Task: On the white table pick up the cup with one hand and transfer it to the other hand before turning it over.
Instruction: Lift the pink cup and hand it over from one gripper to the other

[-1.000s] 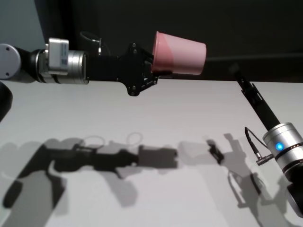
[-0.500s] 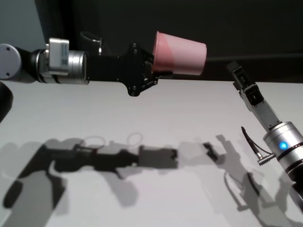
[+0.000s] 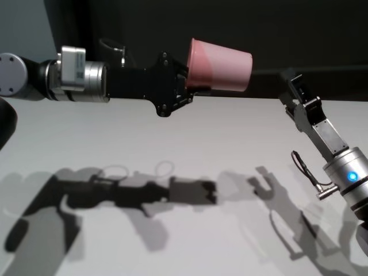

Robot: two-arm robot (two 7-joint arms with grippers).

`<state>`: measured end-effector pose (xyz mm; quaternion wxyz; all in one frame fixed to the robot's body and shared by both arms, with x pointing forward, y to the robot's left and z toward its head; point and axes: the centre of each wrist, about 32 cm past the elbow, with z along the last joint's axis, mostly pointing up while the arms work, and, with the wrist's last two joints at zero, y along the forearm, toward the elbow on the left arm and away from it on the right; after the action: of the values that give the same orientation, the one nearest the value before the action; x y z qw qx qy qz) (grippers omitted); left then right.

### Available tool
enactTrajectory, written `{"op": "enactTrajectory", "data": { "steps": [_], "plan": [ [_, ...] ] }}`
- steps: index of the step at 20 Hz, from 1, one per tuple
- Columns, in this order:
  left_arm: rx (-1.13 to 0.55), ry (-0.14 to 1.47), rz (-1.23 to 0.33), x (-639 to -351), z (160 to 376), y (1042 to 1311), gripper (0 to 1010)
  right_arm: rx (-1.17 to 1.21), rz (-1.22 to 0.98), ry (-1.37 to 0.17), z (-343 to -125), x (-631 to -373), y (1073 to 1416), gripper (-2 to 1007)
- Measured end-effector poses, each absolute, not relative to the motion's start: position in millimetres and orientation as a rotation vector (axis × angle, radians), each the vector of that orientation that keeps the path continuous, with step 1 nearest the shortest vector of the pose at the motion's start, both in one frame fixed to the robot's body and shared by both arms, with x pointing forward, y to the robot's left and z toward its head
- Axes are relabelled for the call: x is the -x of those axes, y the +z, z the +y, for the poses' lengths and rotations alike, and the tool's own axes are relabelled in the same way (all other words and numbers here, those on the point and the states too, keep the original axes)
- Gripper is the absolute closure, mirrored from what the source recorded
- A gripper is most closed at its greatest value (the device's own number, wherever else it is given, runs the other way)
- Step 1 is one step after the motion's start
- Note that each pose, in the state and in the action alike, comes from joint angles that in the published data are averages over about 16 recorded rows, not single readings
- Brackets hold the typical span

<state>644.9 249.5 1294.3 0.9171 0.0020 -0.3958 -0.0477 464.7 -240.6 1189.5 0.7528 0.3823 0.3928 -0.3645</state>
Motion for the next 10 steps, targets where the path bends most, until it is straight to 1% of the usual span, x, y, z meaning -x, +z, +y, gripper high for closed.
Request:
{"op": "enactTrajectory", "data": {
  "steps": [10],
  "plan": [
    [-0.004,-0.098,-0.814,-644.9,249.5,1294.3,970,-0.922,0.912,-0.659,-232.7,-462.4,1186.5,5]
  ]
}}
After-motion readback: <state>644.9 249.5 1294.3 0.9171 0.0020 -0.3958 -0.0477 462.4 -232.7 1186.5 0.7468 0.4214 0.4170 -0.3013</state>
